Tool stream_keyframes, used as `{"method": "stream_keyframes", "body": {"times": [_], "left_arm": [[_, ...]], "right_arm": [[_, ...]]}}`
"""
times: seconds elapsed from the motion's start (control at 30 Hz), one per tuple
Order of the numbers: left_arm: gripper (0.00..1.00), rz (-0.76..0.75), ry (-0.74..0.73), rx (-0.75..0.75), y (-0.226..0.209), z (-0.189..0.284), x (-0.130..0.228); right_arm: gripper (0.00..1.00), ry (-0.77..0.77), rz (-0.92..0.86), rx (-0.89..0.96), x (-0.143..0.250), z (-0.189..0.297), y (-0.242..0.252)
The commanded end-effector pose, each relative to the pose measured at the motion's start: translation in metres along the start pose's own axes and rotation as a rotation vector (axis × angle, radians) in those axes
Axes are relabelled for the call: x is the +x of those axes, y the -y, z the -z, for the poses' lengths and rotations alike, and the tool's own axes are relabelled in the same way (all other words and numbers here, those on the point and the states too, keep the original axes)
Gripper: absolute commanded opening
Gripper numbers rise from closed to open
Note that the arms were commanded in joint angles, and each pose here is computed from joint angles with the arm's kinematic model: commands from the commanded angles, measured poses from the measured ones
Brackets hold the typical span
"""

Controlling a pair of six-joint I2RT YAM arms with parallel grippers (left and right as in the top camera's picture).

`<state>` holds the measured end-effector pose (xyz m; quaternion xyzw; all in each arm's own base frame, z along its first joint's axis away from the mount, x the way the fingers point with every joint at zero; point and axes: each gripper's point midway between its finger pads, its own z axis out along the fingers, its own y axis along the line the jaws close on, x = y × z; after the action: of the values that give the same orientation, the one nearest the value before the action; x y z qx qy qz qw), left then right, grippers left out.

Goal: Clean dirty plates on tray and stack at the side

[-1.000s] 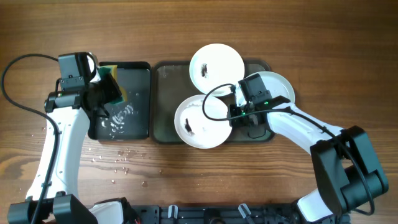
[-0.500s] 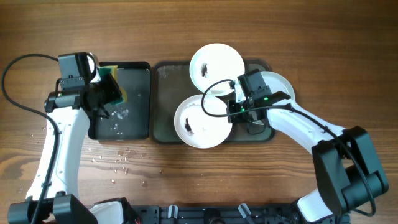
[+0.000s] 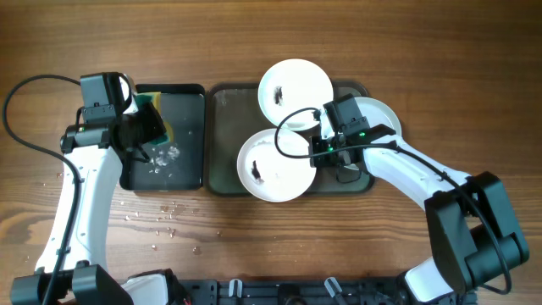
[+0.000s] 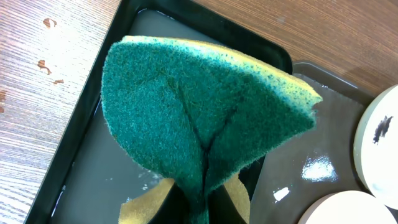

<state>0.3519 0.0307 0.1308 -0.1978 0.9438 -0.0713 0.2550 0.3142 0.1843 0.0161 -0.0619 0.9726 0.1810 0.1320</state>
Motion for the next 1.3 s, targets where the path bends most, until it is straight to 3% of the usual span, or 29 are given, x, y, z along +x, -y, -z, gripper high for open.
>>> {"method": "stream_keyframes", "body": {"times": [0.0, 0.87, 1.27], "left_arm": [[0.04, -0.027, -0.007, 0.013, 0.003, 0.001, 0.003], [0.04, -0.032, -0.032, 0.009, 0.004, 0.001, 0.009], [0.04, -0.122, -0.011, 0.016, 0.022, 0.0, 0.01]], "right_arm": [[0.04, 0.023, -0.07, 0.012, -0.008, 0.005, -0.001], [0.04, 0.086, -0.28, -0.079, -0.03, 0.008, -0.02], [0.04, 0.085, -0.254, -0.099, -0.024, 0.004, -0.045]]}}
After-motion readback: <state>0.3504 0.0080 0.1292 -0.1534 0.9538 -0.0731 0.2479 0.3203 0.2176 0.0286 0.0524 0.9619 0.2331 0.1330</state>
